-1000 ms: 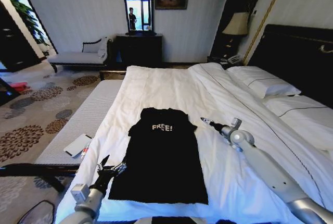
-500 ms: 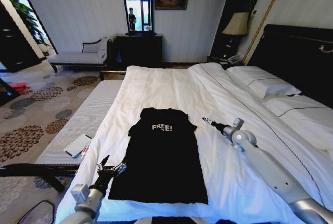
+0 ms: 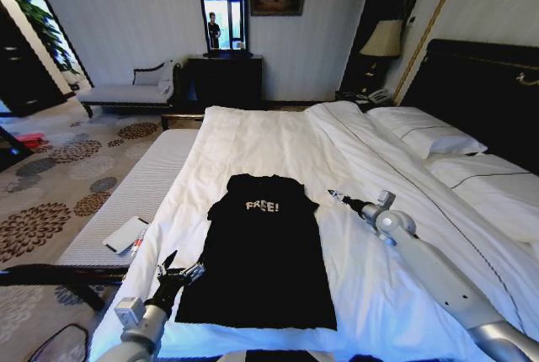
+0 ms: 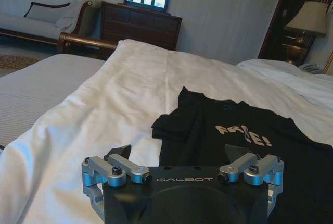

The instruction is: Fold the clothes on the bed.

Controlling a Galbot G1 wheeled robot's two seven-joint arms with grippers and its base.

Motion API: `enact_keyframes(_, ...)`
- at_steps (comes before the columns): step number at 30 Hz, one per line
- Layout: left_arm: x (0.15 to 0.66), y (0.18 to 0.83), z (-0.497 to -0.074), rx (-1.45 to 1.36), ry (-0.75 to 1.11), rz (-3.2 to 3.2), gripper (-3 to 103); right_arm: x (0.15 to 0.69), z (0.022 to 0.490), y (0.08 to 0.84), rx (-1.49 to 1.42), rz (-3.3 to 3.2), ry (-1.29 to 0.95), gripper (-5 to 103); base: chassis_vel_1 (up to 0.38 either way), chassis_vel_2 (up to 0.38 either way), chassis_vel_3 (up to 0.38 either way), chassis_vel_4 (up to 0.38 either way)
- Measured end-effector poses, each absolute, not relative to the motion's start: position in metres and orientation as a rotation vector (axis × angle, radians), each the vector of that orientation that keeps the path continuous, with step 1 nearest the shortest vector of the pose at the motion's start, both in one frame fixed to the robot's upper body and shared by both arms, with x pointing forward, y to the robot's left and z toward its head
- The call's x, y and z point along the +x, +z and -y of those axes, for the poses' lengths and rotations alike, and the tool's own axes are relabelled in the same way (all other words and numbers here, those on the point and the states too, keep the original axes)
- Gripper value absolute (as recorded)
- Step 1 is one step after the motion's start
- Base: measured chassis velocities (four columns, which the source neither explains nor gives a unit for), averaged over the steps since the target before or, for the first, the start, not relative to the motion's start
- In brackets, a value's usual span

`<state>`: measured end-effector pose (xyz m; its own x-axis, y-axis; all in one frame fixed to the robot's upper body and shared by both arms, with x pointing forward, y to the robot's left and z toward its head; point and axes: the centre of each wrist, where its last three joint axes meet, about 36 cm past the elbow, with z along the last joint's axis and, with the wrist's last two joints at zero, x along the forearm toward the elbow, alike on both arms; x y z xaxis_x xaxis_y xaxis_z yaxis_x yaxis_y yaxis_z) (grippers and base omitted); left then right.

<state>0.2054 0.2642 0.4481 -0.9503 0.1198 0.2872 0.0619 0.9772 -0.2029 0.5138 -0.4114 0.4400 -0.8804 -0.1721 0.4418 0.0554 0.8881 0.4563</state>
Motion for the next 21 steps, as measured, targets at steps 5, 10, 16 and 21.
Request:
enact_keyframes(5, 0.2053, 0.4481, -0.2642, -0.133, 0.276, 2.823, 100, 0.5138, 0.4116, 0.4401, 0.084, 2.572, -0.64, 100, 0.0, 0.0, 0.0, 0.0)
enact_keyframes(10, 0.2054, 0.4481, -0.2642, -0.133, 0.276, 2.823, 100, 0.5138, 0.4117, 0.4401, 0.084, 2.573, -0.64, 100, 0.0, 0.0, 0.0, 0.0)
enact_keyframes(16, 0.2054, 0.4481, -0.2642, -0.133, 0.276, 2.823, 100, 0.5138, 0.4118, 0.4402, 0.083, 2.573, -0.64, 100, 0.0, 0.0, 0.0, 0.0)
enact_keyframes(21, 0.2054, 0.4481, -0.2642, -0.133, 0.276, 2.823, 100, 0.5138, 0.4119, 0.4402, 0.083, 2.573, -0.64, 100, 0.0, 0.0, 0.0, 0.0)
